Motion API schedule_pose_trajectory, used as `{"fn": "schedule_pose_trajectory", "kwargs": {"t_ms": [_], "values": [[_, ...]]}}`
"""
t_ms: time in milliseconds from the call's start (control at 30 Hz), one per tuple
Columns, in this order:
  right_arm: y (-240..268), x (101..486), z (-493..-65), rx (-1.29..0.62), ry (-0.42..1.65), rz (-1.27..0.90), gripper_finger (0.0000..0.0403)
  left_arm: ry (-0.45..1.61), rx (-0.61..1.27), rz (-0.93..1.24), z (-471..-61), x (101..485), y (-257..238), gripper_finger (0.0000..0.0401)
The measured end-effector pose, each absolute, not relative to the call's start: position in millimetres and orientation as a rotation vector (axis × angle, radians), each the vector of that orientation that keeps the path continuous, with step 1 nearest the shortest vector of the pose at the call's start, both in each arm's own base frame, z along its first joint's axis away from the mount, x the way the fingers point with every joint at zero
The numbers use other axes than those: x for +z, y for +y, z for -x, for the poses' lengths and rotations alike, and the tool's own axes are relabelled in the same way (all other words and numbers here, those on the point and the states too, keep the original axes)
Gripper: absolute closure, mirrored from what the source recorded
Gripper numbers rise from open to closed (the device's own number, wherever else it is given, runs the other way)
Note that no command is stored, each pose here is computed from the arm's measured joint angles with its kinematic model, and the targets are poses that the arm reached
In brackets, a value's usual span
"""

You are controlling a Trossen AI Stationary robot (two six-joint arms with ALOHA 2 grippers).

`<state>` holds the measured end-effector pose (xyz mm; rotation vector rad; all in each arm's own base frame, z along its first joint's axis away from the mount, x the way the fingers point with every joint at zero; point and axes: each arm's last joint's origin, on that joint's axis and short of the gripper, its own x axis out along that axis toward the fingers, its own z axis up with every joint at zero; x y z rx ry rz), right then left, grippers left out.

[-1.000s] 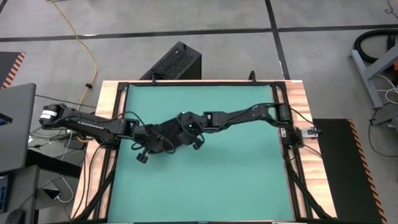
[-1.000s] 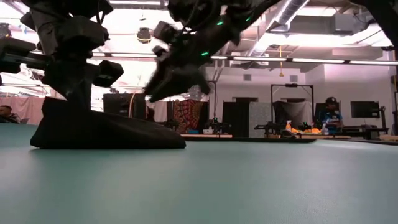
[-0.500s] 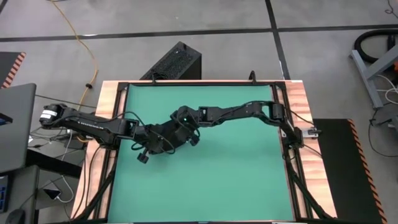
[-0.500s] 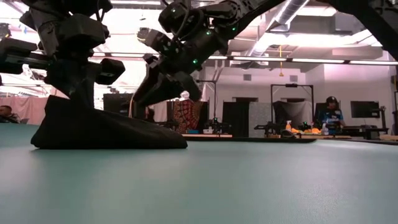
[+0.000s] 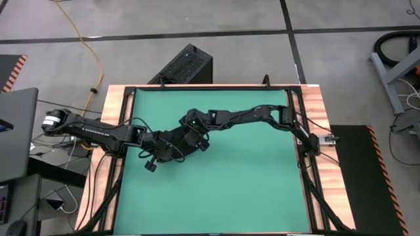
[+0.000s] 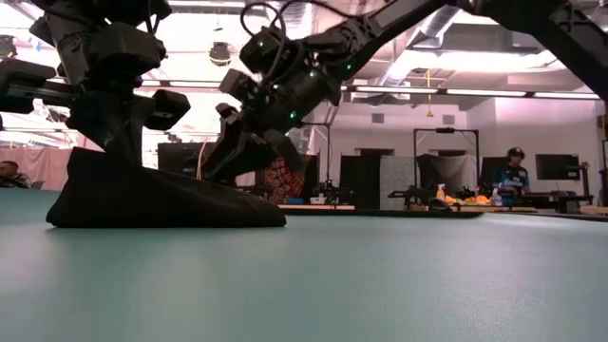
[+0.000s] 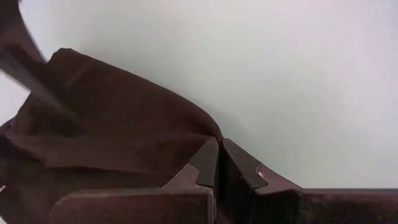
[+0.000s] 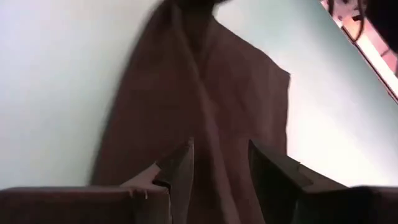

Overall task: Roll napkin
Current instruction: Fold the black table napkin

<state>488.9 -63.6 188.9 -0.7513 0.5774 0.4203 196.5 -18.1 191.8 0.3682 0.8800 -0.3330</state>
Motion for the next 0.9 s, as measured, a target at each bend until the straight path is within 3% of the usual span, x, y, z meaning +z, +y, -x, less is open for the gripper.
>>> {"fn": "schedule_pose_trajectory", "kwargs": {"t_ms": [333,567,733,900], "values": [[-78.6,169.8,-489.8,0.415,0.655,0.686,0.0237,0.875,-0.343,-0.394,-196.6,191.8,-18.1,0.0401],[-77.6,169.3,-487.7,0.426,0.679,0.667,0.0301,0.873,-0.353,-0.415,-196.5,191.8,-18.0,0.0401],[-77.4,168.7,-486.9,0.427,0.692,0.663,0.0382,0.874,-0.350,-0.417,-196.5,191.8,-17.9,0.0401],[-78.1,168.7,-487.2,0.381,0.714,0.660,0.0392,0.883,-0.313,-0.415,-196.6,191.7,-17.0,0.0401]]}}
